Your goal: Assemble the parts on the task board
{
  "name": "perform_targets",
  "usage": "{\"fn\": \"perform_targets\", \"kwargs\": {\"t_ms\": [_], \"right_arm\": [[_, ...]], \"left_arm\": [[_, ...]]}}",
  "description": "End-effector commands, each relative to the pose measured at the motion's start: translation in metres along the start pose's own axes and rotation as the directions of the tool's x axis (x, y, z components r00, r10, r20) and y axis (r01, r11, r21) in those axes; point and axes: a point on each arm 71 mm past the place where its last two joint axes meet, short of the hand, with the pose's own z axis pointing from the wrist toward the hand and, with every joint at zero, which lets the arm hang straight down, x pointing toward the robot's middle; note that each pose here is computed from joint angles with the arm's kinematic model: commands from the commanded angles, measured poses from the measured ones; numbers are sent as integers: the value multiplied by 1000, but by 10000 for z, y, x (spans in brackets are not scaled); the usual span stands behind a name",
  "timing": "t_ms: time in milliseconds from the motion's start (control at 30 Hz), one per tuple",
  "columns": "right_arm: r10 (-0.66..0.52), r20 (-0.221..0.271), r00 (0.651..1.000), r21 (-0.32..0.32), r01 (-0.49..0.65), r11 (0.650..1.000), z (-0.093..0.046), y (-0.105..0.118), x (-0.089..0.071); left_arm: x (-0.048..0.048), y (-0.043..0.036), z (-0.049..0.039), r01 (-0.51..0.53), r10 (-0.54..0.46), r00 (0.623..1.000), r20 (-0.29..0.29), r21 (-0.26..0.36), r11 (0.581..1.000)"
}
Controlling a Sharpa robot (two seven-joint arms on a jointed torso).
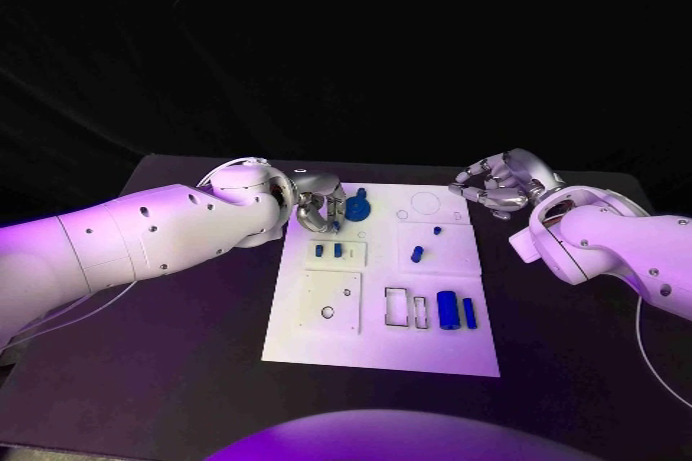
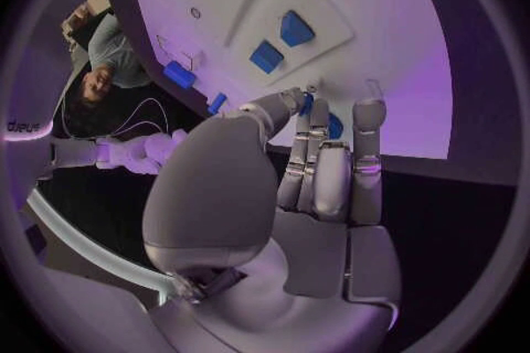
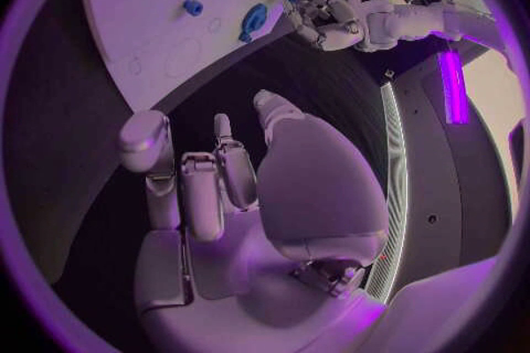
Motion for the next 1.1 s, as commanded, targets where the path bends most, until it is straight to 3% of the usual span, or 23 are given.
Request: {"fn": "perform_targets", "kwargs": {"t_ms": [33, 833, 1100], "right_arm": [[-5, -2, 1000, -12, 5, 1000, 0, 10, 7], [-5, -5, 1000, -14, 5, 1000, 1, 13, 11], [-4, -7, 1000, -15, 4, 1000, 1, 16, 15]], "left_arm": [[26, -8, 1, 13, -14, 999, -39, -9, 1000], [43, 26, 41, 14, -16, 998, -60, -33, 999], [58, -7, 51, 12, -13, 997, -70, -22, 1000]]}}
